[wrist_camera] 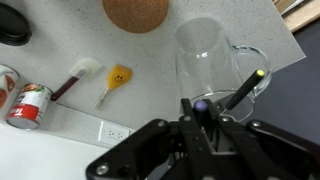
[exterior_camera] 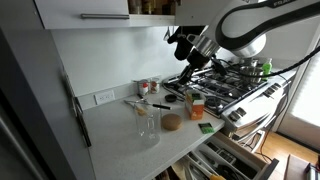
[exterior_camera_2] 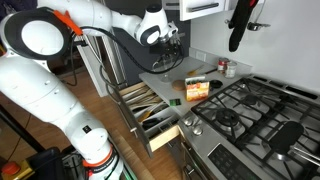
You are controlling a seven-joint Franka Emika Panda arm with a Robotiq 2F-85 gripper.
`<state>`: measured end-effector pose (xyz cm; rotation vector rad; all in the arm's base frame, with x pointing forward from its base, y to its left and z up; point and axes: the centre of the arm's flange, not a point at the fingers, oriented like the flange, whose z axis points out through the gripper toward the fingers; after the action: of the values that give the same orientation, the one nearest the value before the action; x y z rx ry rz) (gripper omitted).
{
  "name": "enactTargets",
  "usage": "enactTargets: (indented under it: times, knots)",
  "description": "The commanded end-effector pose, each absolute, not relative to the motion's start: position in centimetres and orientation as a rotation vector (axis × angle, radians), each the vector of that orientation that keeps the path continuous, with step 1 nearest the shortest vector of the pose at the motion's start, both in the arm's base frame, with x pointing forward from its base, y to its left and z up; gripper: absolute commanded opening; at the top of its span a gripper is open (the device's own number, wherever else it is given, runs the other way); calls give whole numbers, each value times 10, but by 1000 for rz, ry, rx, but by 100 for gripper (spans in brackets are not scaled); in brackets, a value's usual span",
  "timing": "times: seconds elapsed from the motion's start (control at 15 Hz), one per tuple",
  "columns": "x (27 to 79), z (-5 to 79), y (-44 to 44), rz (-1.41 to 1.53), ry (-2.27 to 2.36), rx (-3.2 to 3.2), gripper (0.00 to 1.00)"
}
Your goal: Put one grilling fork into the cupboard and another into the drawer
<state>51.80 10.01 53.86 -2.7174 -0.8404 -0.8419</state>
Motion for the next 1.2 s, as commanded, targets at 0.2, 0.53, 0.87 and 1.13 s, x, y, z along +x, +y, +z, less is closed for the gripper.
enactTargets:
  times: [0.2, 0.53, 0.87, 1.13]
  knots:
    - [516, 543, 101, -852, -842, -2715, 15]
    - [516, 566, 98, -979, -778, -2711, 4]
    - [491, 628, 83, -1228, -412, -2708, 4]
    - [476, 658, 89, -1309, -141, -2729, 4]
